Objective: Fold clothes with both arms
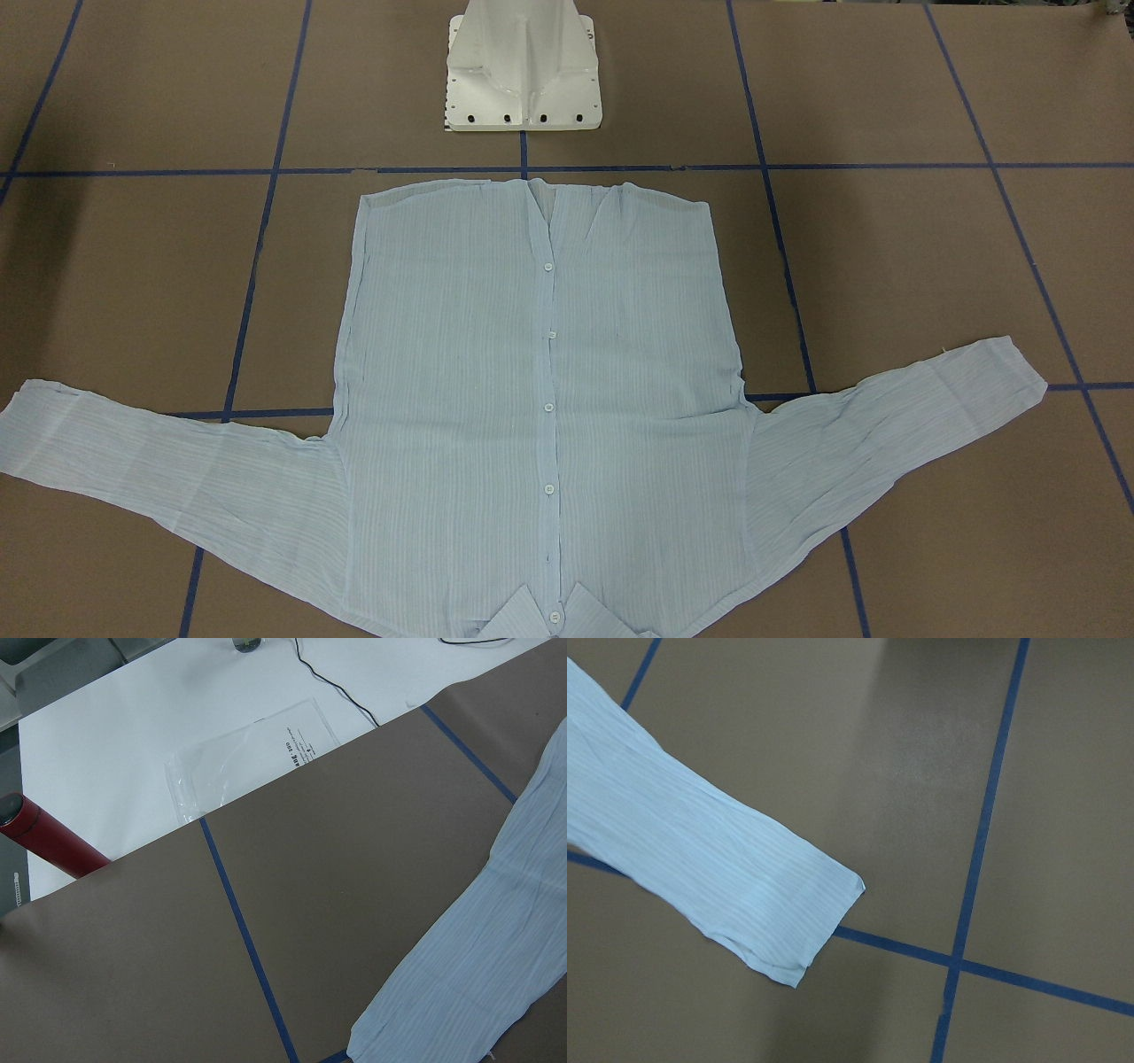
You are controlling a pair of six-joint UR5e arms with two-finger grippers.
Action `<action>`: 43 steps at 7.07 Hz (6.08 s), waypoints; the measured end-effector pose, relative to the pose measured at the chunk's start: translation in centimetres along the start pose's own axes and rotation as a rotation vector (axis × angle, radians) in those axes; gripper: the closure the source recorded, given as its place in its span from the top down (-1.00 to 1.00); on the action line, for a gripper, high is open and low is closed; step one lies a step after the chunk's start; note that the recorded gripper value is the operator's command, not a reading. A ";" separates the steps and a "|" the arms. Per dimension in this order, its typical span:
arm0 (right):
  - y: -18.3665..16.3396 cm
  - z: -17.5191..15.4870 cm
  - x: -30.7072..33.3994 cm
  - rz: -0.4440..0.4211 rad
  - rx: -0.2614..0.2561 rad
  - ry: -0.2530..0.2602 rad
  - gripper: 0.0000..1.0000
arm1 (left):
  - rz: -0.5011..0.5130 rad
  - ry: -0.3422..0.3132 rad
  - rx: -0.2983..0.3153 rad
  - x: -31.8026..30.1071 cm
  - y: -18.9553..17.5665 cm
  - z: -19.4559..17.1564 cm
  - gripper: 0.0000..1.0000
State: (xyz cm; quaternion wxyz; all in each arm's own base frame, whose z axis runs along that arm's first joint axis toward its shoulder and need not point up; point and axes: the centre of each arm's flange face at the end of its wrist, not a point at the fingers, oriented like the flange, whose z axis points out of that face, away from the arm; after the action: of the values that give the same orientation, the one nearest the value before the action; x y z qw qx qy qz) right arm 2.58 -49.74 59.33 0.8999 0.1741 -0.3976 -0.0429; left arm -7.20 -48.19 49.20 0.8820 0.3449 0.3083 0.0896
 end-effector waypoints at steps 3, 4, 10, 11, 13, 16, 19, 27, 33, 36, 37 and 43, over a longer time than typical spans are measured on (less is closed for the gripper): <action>2.0 9.1 -2.0 0.155 0.089 0.034 0.65 | 0.001 0.002 0.005 0.1 -0.1 -0.1 1.00; 2.3 11.6 -2.9 0.207 0.103 0.027 0.56 | 0.001 0.002 0.005 0.1 -0.1 -0.1 1.00; -0.4 19.8 -7.0 0.289 0.134 0.102 0.33 | 0.002 0.014 0.004 0.2 0.0 -0.1 1.00; -0.6 20.4 -7.1 0.286 0.133 0.109 0.30 | 0.002 0.014 0.004 0.2 -0.1 -0.1 1.00; -0.4 21.2 -7.0 0.285 0.129 0.126 0.25 | 0.003 0.014 0.005 0.3 -0.1 -0.1 1.00; 0.3 21.7 -6.5 0.288 0.119 0.139 -0.10 | 0.005 0.015 0.006 0.3 -0.2 -0.1 1.00; 0.7 21.8 -6.4 0.289 0.113 0.141 -1.00 | 0.006 0.015 0.007 0.4 -0.2 -0.2 1.00; -9.6 12.9 -23.6 0.105 0.341 -0.108 -1.00 | 0.004 0.015 0.005 0.2 0.0 -0.1 1.00; -12.6 17.2 -61.7 0.059 0.571 -0.330 -1.00 | -0.001 0.014 0.000 0.1 0.4 0.0 1.00; -12.0 19.8 -72.3 0.054 0.585 -0.327 -1.00 | -0.003 0.013 -0.003 0.0 0.5 0.1 1.00; -11.6 20.3 -74.0 0.049 0.577 -0.325 -1.00 | -0.005 0.013 -0.004 0.0 0.5 0.1 1.00; -13.8 19.6 -82.3 0.109 0.410 -0.099 0.97 | -0.011 0.013 -0.014 -0.3 0.8 0.6 1.00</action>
State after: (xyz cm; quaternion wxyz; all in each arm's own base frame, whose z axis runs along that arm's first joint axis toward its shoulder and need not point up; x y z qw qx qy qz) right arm -66.85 -50.38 9.05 0.8260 0.3295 -0.4505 0.0793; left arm -7.07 -48.04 50.23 0.8829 0.3365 0.3153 0.0891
